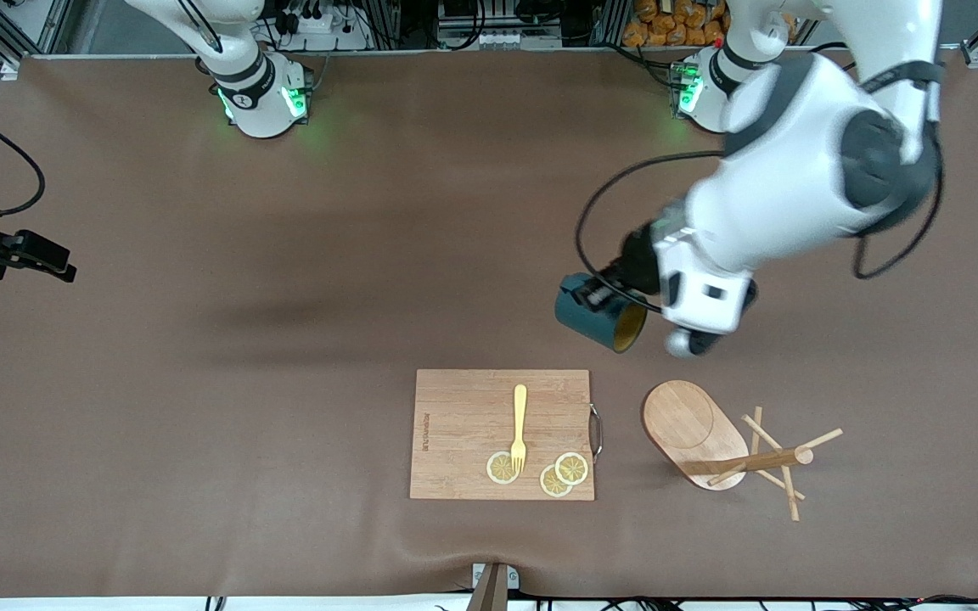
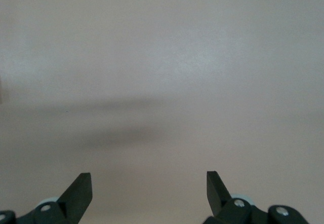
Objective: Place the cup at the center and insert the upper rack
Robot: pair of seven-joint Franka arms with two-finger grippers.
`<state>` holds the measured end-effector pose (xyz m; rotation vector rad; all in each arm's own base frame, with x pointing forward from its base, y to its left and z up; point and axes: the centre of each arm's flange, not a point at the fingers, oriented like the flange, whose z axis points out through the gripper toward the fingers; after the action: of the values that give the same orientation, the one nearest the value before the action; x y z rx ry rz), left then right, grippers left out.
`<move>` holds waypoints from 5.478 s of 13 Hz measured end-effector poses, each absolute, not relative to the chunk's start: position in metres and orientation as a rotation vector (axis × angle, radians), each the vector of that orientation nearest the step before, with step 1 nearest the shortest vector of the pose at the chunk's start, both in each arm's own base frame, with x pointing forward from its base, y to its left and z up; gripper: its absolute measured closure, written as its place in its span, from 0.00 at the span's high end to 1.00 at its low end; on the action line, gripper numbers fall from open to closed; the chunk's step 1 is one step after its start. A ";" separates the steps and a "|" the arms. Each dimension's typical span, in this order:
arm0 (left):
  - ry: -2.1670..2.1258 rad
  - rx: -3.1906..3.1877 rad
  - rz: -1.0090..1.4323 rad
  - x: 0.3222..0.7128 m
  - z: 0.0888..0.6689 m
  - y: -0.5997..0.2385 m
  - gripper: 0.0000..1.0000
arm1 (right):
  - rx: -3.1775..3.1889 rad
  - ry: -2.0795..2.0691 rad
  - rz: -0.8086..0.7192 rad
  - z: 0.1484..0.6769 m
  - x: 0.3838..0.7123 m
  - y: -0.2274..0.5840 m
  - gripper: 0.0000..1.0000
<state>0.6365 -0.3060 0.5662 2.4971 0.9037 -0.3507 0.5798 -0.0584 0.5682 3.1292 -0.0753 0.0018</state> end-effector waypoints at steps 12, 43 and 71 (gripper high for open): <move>0.788 1.689 -0.627 0.733 0.476 -0.085 0.19 | 3.130 -0.075 -0.023 0.567 0.578 -0.058 1.00; 0.783 1.599 -0.631 0.743 0.356 0.017 0.19 | 3.131 -0.073 -0.045 0.565 0.577 -0.057 1.00; 0.782 1.599 -0.595 0.741 0.346 0.045 0.84 | 3.125 -0.075 -0.143 0.578 0.566 -0.037 1.00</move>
<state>0.7406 0.0447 0.3461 1.5988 0.7825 -0.5948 0.5660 -0.0365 0.5778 3.1249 -0.0749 -0.1425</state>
